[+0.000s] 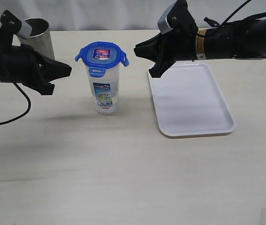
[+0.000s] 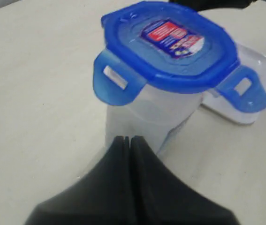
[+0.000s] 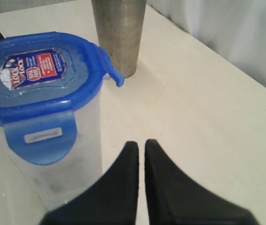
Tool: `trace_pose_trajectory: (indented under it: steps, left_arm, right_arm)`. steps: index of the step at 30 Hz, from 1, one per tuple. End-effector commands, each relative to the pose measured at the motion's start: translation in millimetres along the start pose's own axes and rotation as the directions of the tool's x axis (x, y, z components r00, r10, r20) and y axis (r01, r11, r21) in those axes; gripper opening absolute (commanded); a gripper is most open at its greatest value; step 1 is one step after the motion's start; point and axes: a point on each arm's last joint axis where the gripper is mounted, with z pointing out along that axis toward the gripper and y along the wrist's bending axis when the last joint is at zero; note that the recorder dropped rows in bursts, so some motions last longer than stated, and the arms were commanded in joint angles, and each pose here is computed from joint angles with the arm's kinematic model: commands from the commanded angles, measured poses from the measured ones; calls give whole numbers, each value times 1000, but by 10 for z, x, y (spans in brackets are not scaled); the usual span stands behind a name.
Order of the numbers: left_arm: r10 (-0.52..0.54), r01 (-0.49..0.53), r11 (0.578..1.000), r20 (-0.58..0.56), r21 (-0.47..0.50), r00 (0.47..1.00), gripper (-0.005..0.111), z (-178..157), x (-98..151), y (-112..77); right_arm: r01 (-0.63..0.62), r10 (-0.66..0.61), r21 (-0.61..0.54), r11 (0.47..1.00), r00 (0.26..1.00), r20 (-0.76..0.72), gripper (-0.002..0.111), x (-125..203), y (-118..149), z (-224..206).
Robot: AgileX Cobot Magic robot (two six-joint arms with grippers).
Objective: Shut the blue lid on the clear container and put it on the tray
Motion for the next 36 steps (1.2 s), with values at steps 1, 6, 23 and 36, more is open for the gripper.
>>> trace_pose_trajectory:
  steps: [1, 6, 23, 36]
  left_arm:
    - [-62, 59, 995, -38, -82, 997, 0, 116, 143, 165]
    - [-133, 116, 978, -90, -176, 987, 0, 174, 318, 403]
    - [-476, 223, 513, -58, -829, 877, 0, -473, 410, 917]
    - [-118, 248, 866, 305, -434, 945, 0, -454, 567, 414]
  right_arm:
    - [18, -18, 16, 1000, 1000, -15, 5, -88, -17, -88]
    - [13, -12, 19, 1000, 1000, -26, 5, -85, -19, -94]
    - [5, -5, 21, 1000, 1000, -27, 5, -84, -20, -94]
    - [-12, 13, 21, 1000, 1000, -27, 5, -84, -20, -94]
